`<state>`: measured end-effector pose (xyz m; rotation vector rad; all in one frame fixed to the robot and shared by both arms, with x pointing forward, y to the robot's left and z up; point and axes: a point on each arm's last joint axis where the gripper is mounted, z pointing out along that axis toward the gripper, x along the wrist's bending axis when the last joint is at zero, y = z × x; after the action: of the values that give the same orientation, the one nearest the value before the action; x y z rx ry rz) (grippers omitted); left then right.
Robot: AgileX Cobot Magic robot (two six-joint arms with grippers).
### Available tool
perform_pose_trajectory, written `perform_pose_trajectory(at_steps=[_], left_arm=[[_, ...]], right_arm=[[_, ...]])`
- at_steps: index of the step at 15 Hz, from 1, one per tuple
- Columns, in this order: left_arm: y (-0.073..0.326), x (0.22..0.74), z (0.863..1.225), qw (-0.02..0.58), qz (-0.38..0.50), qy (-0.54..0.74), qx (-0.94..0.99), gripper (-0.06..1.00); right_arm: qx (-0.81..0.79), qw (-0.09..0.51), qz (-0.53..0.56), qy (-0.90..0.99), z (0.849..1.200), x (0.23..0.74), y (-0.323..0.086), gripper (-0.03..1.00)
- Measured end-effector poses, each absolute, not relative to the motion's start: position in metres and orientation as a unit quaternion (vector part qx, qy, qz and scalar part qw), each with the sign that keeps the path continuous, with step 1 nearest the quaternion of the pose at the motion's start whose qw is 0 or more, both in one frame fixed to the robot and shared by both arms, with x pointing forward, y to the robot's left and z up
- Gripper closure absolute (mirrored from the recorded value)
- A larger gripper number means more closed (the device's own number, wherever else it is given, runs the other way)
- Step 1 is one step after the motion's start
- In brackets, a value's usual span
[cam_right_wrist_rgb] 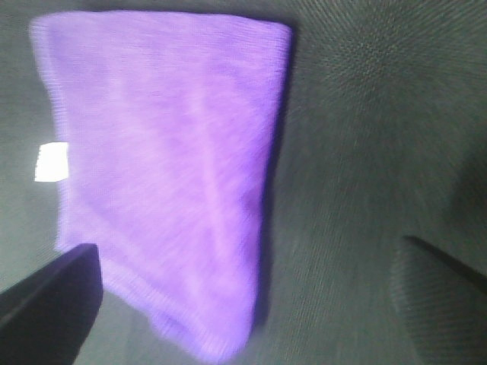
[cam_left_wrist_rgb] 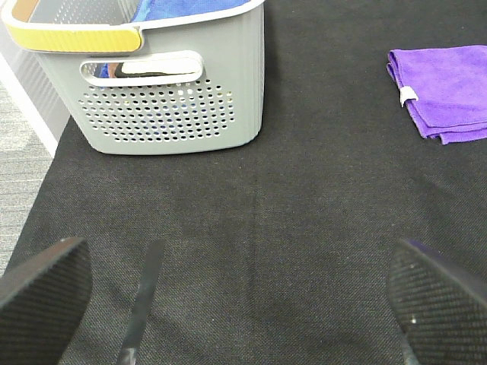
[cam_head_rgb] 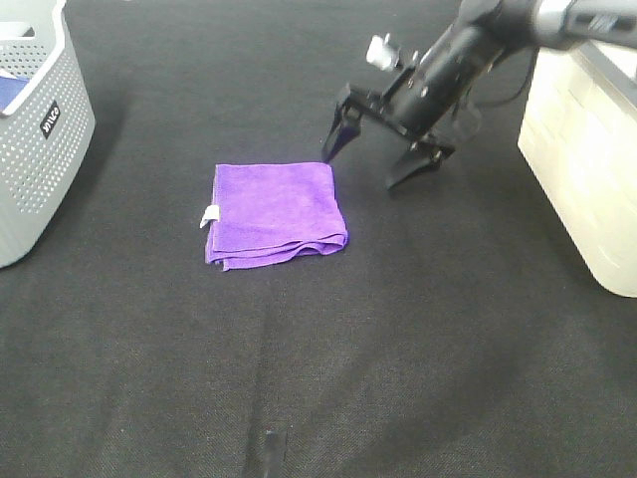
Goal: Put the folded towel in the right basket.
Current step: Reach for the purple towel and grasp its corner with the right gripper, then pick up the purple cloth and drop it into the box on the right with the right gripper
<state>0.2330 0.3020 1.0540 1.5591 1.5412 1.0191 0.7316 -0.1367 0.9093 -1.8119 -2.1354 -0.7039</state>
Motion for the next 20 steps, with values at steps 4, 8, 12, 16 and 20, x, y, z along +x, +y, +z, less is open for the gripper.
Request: perform_pose_trajectory(at_steps=[4, 8, 12, 16, 20], left_arm=[[0.302, 0.233, 1.054, 0.354, 0.394, 0.596, 0.603, -0.05], [0.302, 0.233, 1.054, 0.354, 0.394, 0.596, 0.603, -0.05], [0.302, 0.233, 1.054, 0.354, 0.394, 0.596, 0.603, -0.05], [0.302, 0.233, 1.054, 0.354, 0.394, 0.596, 0.603, -0.05], [0.302, 0.233, 1.054, 0.354, 0.394, 0.596, 0.603, -0.05]], right_arm=[[-0.628, 0.160, -0.241, -0.722, 0.883, 0.736, -0.131, 0.03], [-0.633, 0.180, -0.247, -0.711, 0.872, 0.737, -0.126, 0.04], [-0.622, 0.182, -0.272, -0.711, 0.859, 0.732, -0.085, 0.12], [-0.604, 0.155, -0.301, -0.722, 0.846, 0.718, -0.033, 0.43], [-0.566, 0.118, -0.285, -0.765, 0.855, 0.724, -0.031, 0.90]])
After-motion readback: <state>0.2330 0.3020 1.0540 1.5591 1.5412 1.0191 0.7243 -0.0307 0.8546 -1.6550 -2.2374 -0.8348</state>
